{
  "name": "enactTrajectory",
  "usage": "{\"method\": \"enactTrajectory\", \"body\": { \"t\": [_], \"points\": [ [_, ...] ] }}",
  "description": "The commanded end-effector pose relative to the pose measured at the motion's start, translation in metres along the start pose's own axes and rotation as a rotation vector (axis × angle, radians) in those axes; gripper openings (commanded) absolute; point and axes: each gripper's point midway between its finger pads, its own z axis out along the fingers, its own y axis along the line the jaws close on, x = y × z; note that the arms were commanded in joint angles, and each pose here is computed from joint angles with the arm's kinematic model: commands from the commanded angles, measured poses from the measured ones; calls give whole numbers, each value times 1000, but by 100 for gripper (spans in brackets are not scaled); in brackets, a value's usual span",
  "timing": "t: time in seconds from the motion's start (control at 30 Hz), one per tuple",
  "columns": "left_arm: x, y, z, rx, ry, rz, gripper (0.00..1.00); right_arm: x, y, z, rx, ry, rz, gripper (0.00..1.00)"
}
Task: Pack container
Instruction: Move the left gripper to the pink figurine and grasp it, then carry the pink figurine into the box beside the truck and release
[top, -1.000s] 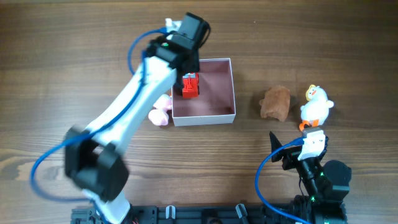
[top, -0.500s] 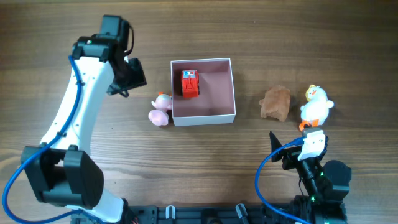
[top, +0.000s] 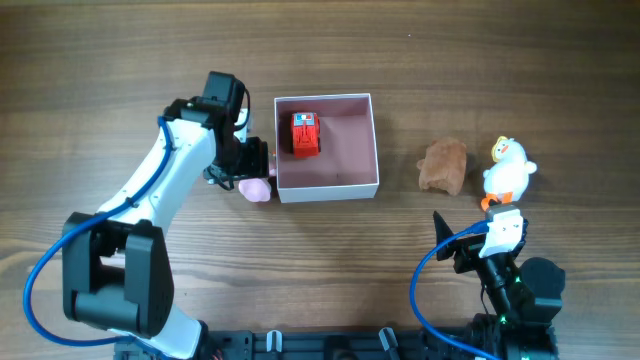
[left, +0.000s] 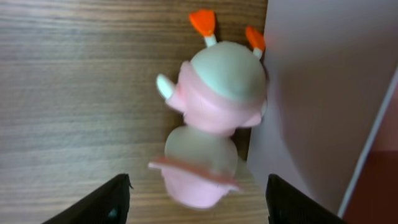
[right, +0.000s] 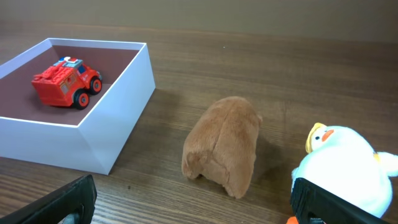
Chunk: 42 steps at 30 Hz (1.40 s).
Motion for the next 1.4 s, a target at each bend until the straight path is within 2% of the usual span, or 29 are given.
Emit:
{"method": "enactTrajectory", "body": {
  "t": [0.0, 0.23, 0.33, 0.4, 0.43, 0.47, 0.5, 0.53, 0.67, 0.83, 1.07, 1.2, 1.37],
  "points": [
    [9, -2, 14, 13, 19, 30, 71, -2, 2, -1, -12, -10, 12, 99],
    [11, 4, 36, 8, -15, 35, 76, -2, 2, -1, -12, -10, 12, 100],
    [13, 6, 41, 9, -18, 35, 75, -2, 2, -1, -12, -10, 12, 100],
    [14, 6, 41, 9, -18, 35, 64, -2, 2, -1, -12, -10, 12, 99],
    [14, 6, 41, 9, -17, 35, 53, -2, 2, -1, -12, -10, 12, 100],
    [14, 6, 41, 9, -17, 35, 34, -2, 2, -1, -12, -10, 12, 100],
    [14, 6, 41, 9, -17, 35, 25, -2, 2, -1, -12, -10, 12, 100],
    [14, 6, 41, 9, -17, 35, 20, -2, 2, -1, -11, -10, 12, 100],
    [12, 7, 40, -1, -21, 35, 12, -2, 2, -1, -12, -10, 12, 100],
    [-13, 16, -5, -109, -102, 36, 7, -2, 2, -1, -12, -10, 12, 99],
    [-53, -10, -88, -44, -327, 45, 4, -2, 2, -1, -12, -10, 12, 100],
    [-52, -43, -105, 70, -367, 58, 4, -2, 2, -1, -12, -10, 12, 99],
    [-33, -88, -100, 166, -323, 89, 4, -2, 2, -1, -12, -10, 12, 100]
  ]
}}
